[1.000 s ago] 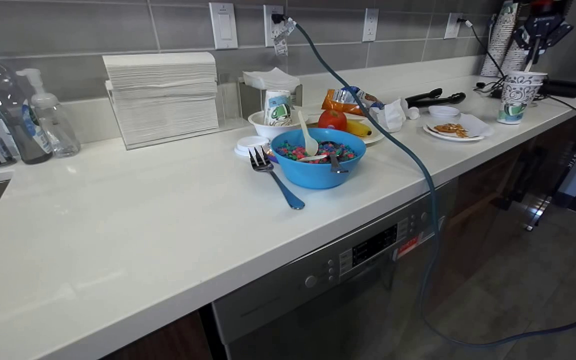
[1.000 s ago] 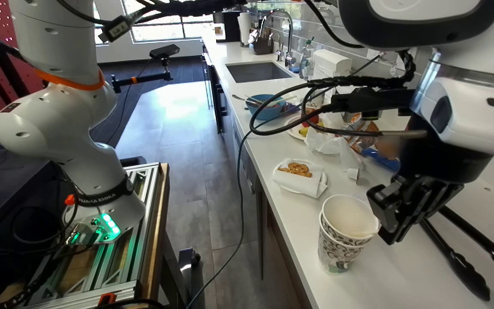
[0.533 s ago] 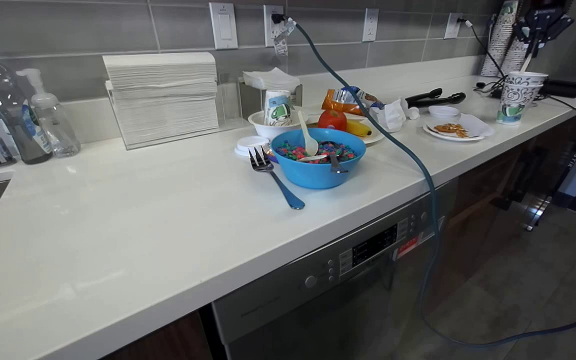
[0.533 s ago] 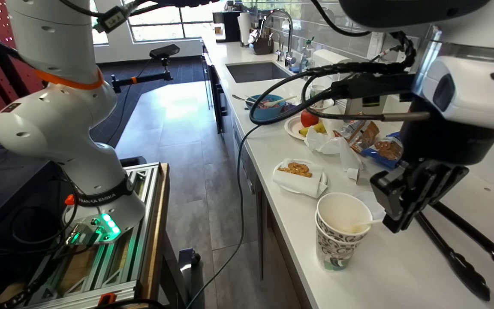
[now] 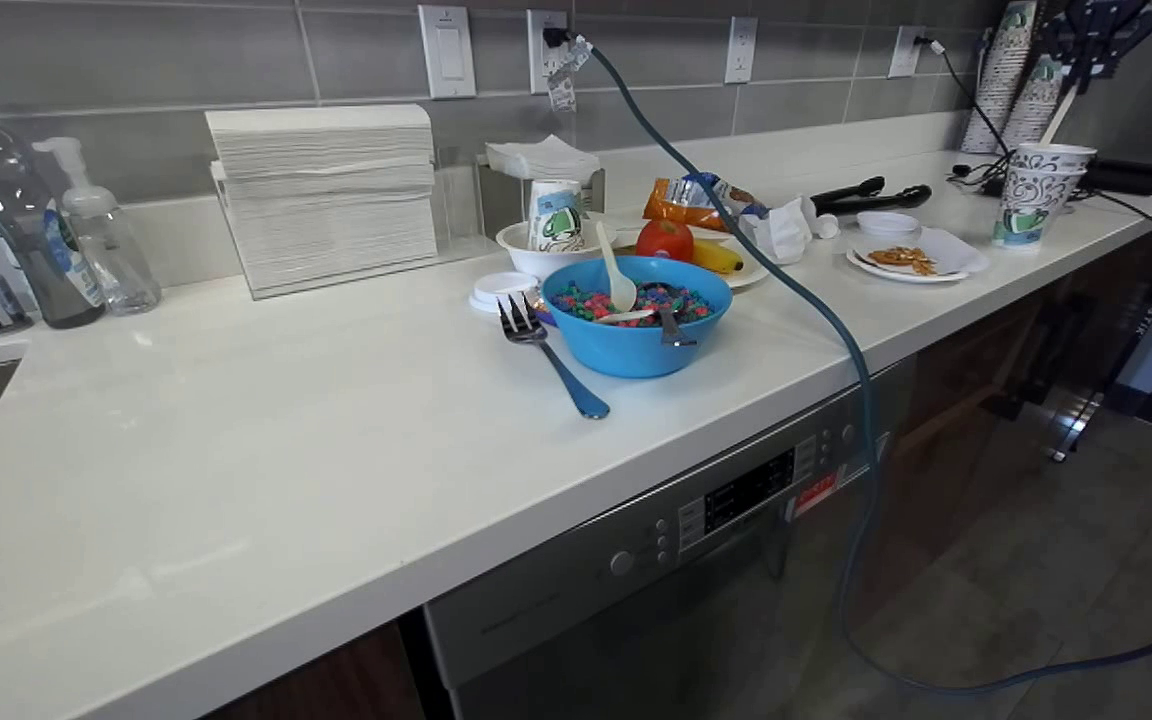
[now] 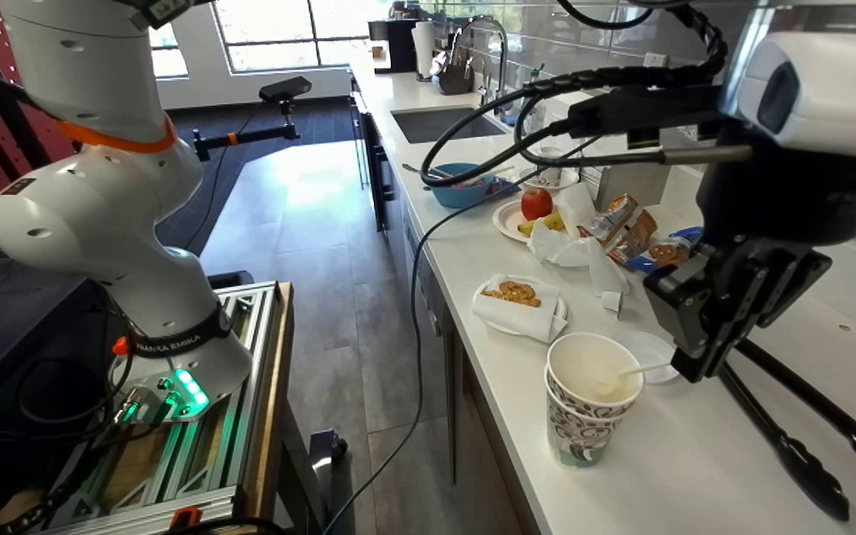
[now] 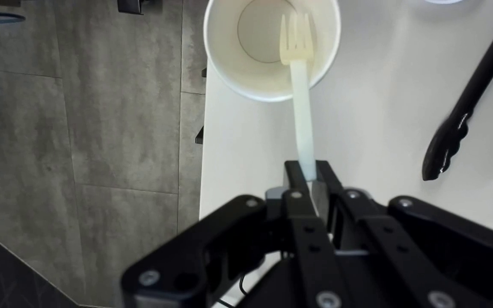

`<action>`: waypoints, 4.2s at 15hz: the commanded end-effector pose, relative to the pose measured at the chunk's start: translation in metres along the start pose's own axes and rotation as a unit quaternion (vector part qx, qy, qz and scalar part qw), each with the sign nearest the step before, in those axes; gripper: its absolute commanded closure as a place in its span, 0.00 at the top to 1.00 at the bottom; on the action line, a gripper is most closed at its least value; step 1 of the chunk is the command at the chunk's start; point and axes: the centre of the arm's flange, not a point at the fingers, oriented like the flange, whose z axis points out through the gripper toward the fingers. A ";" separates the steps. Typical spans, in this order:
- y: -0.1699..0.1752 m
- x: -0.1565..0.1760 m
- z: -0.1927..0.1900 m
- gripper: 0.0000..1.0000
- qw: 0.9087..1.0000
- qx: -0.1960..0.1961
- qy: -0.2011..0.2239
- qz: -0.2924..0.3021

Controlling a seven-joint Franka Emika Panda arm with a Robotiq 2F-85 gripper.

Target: Remove the plastic fork from the cup and put it on the counter

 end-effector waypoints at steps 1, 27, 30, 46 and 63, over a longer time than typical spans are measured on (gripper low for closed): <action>0.013 -0.003 -0.018 0.03 1.000 0.003 -0.017 0.006; -0.013 -0.077 -0.031 0.03 0.982 0.038 -0.182 -0.026; -0.021 -0.107 -0.006 0.03 0.980 0.008 -0.194 -0.050; -0.048 -0.181 0.044 0.03 0.974 -0.039 -0.214 -0.070; -0.125 -0.323 0.136 0.03 0.932 -0.041 -0.179 -0.313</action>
